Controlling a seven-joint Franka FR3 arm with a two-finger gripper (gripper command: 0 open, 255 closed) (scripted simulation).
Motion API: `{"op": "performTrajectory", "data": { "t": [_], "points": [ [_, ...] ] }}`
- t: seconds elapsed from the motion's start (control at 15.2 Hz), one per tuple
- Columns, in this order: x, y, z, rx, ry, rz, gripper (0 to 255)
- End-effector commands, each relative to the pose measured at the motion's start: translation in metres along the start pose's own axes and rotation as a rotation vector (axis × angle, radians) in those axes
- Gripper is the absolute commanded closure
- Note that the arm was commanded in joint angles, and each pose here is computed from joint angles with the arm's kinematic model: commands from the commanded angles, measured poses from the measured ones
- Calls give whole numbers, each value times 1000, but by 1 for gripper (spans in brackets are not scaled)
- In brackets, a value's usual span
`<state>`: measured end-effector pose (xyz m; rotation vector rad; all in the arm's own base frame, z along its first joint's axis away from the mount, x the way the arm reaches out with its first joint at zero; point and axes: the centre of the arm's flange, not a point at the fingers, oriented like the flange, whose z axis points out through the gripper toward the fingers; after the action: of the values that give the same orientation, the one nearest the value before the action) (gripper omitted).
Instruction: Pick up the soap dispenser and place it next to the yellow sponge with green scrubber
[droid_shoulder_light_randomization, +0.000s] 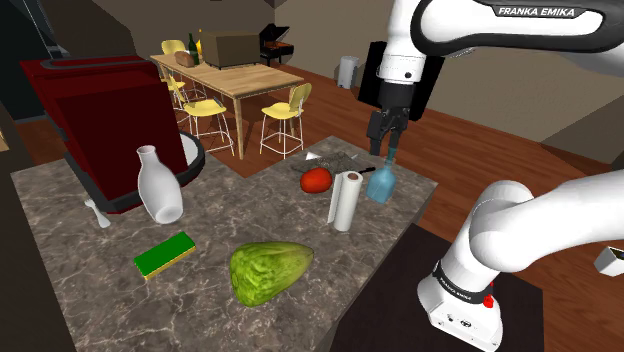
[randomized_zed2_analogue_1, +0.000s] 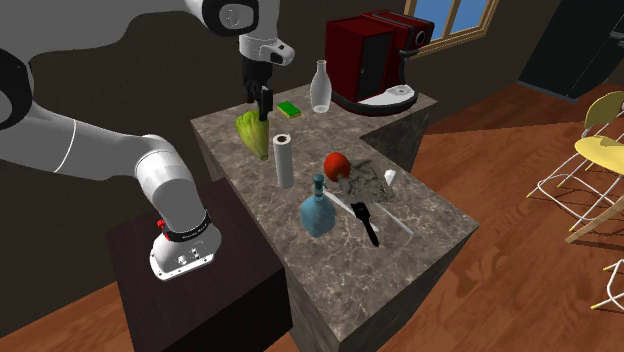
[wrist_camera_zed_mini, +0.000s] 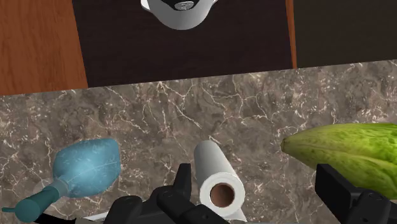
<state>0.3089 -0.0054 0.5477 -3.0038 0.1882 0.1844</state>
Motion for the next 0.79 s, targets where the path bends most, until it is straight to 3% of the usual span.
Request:
{"op": "performTrajectory", "data": {
  "t": [0.0, 0.73],
  "points": [
    [0, 0, 0, 0, 0, 0, 0],
    [26, 133, 35, -20, 76, -63, 0]
  ]
}}
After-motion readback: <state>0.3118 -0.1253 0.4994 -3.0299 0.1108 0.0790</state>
